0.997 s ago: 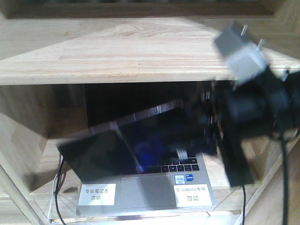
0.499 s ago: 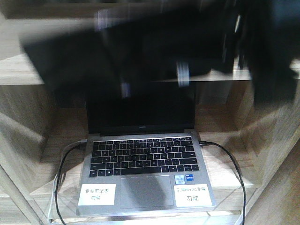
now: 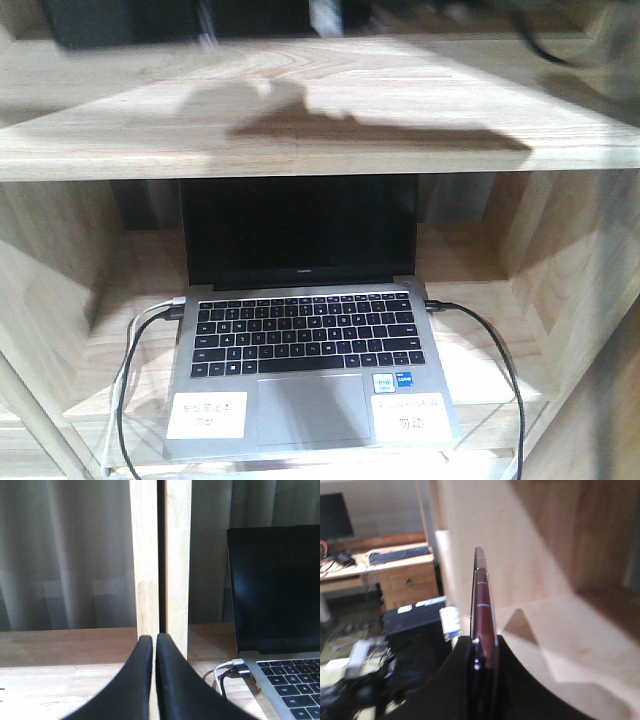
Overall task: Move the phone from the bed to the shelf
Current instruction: 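Raise the right gripper with the phone above the upper shelf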
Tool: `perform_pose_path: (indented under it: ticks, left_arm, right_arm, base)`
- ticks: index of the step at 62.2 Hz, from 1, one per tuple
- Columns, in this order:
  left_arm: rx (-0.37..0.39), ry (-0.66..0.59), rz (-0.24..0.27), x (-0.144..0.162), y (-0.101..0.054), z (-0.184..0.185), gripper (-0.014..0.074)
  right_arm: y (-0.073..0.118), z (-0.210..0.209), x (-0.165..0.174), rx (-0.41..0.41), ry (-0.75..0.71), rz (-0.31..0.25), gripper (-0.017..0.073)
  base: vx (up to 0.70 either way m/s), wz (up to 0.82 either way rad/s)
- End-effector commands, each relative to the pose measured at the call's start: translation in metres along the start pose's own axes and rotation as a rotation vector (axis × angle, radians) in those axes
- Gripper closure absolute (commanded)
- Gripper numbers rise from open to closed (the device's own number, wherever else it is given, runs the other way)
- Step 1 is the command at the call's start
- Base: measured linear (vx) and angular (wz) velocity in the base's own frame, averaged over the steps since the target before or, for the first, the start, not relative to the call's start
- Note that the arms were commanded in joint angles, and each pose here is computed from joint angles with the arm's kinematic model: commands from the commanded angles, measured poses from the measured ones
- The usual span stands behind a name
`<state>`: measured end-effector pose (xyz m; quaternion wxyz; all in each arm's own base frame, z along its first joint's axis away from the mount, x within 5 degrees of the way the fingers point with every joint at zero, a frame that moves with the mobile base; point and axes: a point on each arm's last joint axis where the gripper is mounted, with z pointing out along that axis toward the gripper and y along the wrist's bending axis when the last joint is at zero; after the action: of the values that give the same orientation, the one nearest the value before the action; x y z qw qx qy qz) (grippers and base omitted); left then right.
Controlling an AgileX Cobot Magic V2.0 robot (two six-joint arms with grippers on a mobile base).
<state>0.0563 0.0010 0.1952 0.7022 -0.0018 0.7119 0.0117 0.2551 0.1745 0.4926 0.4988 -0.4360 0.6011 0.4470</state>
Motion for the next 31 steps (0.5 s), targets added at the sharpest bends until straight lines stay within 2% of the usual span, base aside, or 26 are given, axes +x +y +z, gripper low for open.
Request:
perform_pose_path:
  ticks: [1, 10, 23, 31]
  left_arm:
    - [-0.006, -0.104, -0.018, -0.015, 0.001, -0.002, 0.0592]
    - [-0.006, -0.104, -0.018, -0.015, 0.001, -0.002, 0.0592]
    - [-0.006, -0.104, -0.018, -0.015, 0.001, -0.002, 0.0592]
    - [-0.006, -0.104, -0.018, -0.015, 0.001, -0.002, 0.0592]
  right_arm:
    - [0.008, 0.004, -0.029, 0.005, -0.149, -0.009, 0.0561]
    - [0.0, 0.032, -0.031, 0.019, -0.162, -0.005, 0.0561]
    - [-0.024, 0.055, -0.018, 0.062, -0.167, 0.065, 0.0561]
    - [-0.037, 0.064, -0.008, 0.084, -0.152, 0.09, 0.0561]
  base:
    - [0.0, 0.0]
    - [0.0, 0.0]
    - [0.0, 0.0]
    - [0.0, 0.0]
